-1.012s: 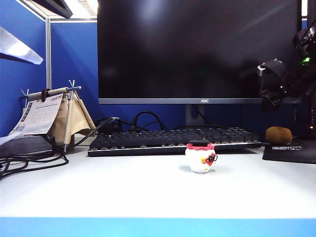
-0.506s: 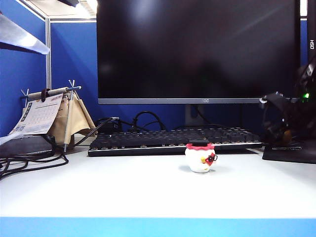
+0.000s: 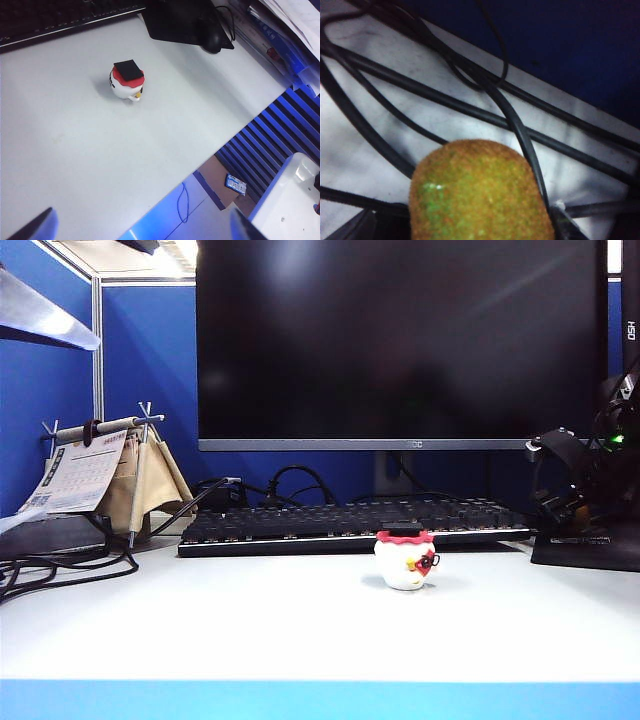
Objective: Place the kiwi on top of the doll with a flat head.
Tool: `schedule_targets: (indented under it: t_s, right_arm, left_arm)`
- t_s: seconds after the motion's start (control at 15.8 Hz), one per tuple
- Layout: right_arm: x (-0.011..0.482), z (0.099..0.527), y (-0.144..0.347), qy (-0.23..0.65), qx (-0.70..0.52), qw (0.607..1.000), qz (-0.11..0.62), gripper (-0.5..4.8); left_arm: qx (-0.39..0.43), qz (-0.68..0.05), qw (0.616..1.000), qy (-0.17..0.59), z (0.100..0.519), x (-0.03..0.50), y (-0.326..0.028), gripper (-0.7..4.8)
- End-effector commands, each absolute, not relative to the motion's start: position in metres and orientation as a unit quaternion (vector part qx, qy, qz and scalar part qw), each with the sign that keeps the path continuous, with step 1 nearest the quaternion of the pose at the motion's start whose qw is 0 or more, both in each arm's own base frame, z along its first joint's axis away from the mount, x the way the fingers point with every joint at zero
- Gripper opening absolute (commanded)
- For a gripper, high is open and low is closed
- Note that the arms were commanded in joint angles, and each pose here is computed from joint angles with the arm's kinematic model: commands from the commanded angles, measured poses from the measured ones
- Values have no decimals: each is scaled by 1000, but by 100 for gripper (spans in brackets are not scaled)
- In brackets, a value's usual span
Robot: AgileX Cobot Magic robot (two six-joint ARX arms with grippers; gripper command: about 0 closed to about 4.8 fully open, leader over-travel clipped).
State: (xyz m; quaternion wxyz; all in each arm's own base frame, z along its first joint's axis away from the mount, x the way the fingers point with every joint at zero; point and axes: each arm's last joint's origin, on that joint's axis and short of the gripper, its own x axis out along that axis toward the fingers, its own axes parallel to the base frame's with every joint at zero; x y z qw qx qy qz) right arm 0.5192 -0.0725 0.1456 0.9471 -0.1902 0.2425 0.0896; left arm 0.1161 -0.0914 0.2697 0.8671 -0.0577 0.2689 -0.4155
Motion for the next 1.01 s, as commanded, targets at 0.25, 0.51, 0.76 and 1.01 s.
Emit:
schedule_targets:
  t_s: [0.25,0.51,0.76,1.01]
  right_arm:
    - [519,157,-73,231,-181,953,79,270]
    - [512,178,-70,245,-170,952,73,276]
    - [490,227,-66,270,-125,952,77,299]
    - [460,253,-46,344,-58,925,153,305]
  left_arm:
    - [-59,-416,870,260,272,116,-92,479]
    - [-57,-415,870,259,272,116,-91,479]
    - [-50,-408,874,257,272,117,-91,479]
    - [-49,-440,858,261,271,115,-92,479]
